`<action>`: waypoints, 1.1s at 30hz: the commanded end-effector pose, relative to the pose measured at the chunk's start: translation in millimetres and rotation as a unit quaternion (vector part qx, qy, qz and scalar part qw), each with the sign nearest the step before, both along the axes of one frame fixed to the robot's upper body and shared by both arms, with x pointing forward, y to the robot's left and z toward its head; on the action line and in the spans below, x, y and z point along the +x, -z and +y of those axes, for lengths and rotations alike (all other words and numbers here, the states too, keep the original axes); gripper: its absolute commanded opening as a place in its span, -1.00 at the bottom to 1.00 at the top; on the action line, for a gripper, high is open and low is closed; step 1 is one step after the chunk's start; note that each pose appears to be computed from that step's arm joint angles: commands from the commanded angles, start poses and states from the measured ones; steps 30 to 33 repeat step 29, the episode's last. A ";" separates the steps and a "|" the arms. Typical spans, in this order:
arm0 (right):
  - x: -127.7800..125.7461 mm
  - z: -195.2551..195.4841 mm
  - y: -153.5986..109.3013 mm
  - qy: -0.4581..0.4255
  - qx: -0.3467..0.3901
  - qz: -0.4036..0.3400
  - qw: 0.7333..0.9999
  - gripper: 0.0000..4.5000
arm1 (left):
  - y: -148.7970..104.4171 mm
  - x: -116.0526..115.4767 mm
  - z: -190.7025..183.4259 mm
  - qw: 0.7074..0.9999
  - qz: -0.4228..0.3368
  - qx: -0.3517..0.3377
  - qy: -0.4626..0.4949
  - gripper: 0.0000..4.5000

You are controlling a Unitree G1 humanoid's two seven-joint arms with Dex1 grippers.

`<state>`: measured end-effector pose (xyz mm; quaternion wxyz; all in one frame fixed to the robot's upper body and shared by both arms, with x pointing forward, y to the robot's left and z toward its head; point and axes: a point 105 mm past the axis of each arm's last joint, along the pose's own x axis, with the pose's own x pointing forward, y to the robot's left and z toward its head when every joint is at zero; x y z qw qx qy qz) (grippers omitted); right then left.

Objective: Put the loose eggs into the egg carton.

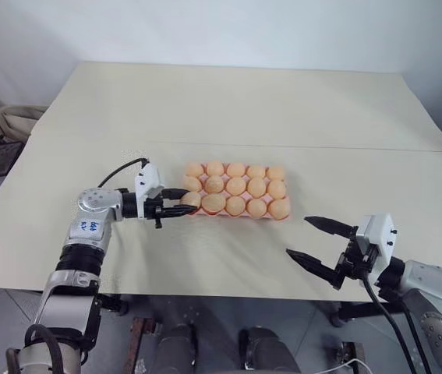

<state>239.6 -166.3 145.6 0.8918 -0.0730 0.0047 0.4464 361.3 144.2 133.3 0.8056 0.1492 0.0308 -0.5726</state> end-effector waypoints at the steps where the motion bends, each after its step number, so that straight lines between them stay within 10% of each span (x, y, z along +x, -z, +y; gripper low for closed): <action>1: -3.3 0.5 -11.7 -0.002 0.002 -0.023 1.000 1.00 | -7.8 -2.6 8.5 1.000 -0.021 0.013 -0.002 0.43; 4: -3.4 -1.3 -12.0 -0.002 0.000 -0.023 1.000 1.00 | -20.6 -7.9 20.2 0.999 -0.031 0.003 -0.009 0.81; 14: 2.1 -20.1 -16.1 -0.029 -0.026 -0.003 0.999 1.00 | -28.1 -54.6 85.8 0.996 -0.022 0.049 -0.067 0.99; 33: 25.3 -36.6 -24.5 -0.034 -0.055 -0.014 0.998 1.00 | -10.3 -92.6 94.7 0.993 -0.032 0.041 -0.110 0.99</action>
